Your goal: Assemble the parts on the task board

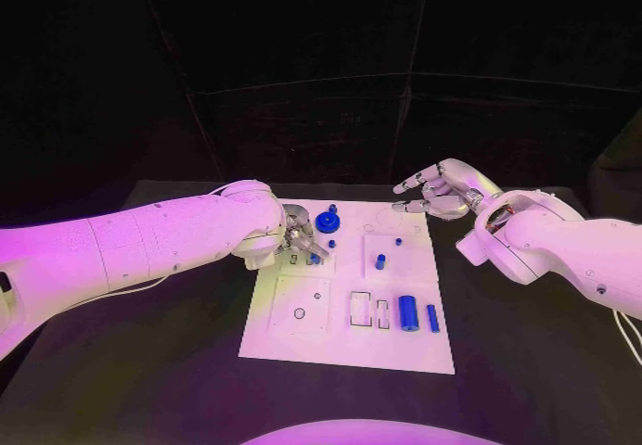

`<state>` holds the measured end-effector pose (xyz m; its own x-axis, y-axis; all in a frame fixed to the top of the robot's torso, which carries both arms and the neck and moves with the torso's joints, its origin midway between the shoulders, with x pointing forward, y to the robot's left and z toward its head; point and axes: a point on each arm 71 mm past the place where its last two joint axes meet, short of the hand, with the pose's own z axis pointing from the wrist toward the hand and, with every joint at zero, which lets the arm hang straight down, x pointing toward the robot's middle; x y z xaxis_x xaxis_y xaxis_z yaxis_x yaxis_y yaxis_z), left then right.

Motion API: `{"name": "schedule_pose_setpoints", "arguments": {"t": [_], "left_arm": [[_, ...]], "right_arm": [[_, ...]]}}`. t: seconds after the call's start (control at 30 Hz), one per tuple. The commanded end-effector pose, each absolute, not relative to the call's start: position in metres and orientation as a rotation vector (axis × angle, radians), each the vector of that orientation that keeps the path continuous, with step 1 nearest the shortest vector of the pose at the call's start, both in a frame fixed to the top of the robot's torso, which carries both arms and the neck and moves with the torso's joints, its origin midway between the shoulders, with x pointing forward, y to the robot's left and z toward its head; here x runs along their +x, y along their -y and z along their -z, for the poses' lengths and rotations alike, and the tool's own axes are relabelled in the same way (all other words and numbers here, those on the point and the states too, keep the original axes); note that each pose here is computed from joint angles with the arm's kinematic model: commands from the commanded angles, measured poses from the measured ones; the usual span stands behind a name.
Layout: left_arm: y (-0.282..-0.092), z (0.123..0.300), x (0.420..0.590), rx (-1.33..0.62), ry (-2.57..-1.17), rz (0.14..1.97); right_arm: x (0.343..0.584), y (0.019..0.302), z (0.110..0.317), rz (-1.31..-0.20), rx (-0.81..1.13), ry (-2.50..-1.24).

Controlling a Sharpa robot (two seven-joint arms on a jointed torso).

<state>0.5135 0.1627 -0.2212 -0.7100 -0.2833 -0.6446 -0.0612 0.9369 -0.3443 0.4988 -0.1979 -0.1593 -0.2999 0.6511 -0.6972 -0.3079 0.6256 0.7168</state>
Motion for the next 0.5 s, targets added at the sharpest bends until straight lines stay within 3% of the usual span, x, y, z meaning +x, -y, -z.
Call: {"name": "schedule_pose_setpoints", "arguments": {"t": [0.03, 0.5], "left_arm": [[-0.163, 0.222, 0.512, -0.278, -2.347, 0.410], [-0.173, 0.216, 0.506, -0.321, -2.291, 0.445]], "right_arm": [[0.499, 0.197, 0.159, -0.972, 0.282, -1.631], [0.501, 0.197, 0.160, -0.967, 0.283, -1.632]]}}
